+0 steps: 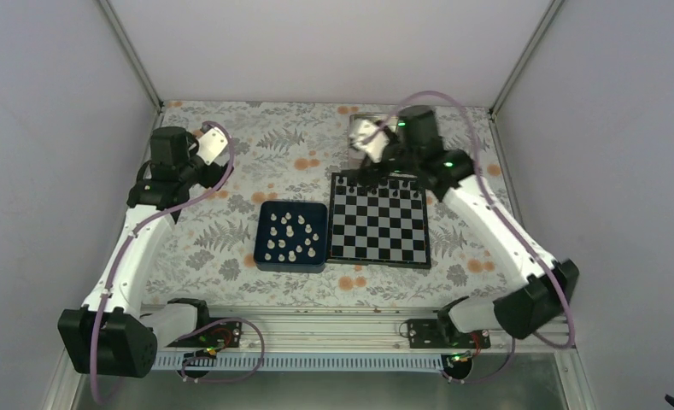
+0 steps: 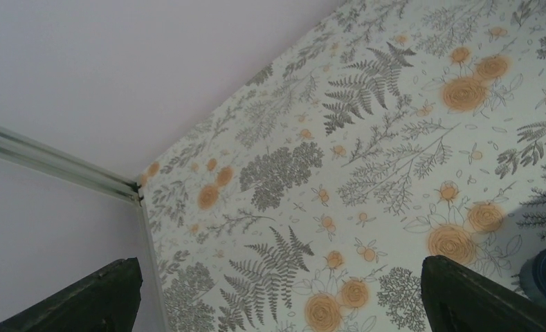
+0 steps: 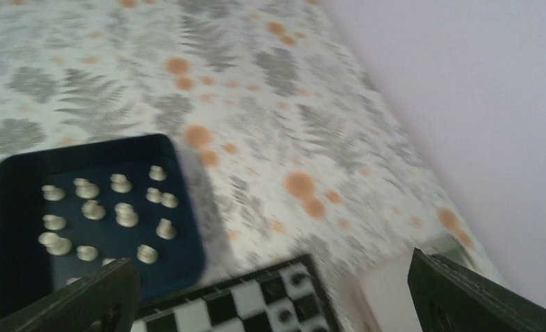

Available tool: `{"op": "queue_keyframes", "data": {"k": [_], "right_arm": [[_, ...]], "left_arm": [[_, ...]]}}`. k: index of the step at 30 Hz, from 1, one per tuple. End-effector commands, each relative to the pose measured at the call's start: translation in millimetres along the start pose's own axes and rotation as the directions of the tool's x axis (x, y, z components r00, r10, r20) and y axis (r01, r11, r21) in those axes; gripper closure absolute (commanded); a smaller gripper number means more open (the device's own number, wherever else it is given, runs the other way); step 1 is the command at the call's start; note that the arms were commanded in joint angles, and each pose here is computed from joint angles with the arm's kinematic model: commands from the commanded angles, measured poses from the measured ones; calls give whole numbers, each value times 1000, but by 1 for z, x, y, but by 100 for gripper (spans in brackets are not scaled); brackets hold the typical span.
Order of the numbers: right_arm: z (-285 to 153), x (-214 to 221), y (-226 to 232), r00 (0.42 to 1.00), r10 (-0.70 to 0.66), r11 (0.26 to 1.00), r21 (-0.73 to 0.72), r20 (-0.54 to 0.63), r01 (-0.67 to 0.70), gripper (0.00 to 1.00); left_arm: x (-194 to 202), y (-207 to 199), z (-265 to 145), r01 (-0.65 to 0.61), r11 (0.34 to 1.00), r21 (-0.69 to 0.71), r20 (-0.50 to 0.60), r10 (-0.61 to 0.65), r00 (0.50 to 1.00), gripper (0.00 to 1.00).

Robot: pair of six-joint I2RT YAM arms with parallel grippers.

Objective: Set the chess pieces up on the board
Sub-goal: Pick up the chess piece from the storage box.

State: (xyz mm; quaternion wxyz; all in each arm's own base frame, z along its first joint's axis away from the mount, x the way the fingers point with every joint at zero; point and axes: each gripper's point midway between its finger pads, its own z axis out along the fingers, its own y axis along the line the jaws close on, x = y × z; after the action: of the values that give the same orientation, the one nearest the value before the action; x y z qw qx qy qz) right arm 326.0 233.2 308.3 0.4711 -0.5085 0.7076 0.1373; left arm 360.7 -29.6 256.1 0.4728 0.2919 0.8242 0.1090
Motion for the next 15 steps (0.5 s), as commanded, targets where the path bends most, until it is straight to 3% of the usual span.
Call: {"op": "queue_keyframes", "data": {"k": [1, 9, 12, 15], "right_arm": [[50, -1, 50, 990, -102, 987, -136, -100, 88, 0], [138, 14, 123, 961, -211, 936, -320, -178, 146, 4], [159, 24, 138, 950, -219, 914, -388, -223, 119, 22], [175, 39, 155, 934, -235, 888, -451, -269, 93, 32]], "left_arm": [[-17, 13, -9, -10, 1000, -29, 39, 11, 999, 0], [-14, 21, -11, 1, 996, -86, 38, 2, 999, 0], [-9, 23, -12, -1, 994, -111, 31, 5, 999, 0], [-5, 22, -13, -8, 992, -126, 29, 12, 1000, 0]]}}
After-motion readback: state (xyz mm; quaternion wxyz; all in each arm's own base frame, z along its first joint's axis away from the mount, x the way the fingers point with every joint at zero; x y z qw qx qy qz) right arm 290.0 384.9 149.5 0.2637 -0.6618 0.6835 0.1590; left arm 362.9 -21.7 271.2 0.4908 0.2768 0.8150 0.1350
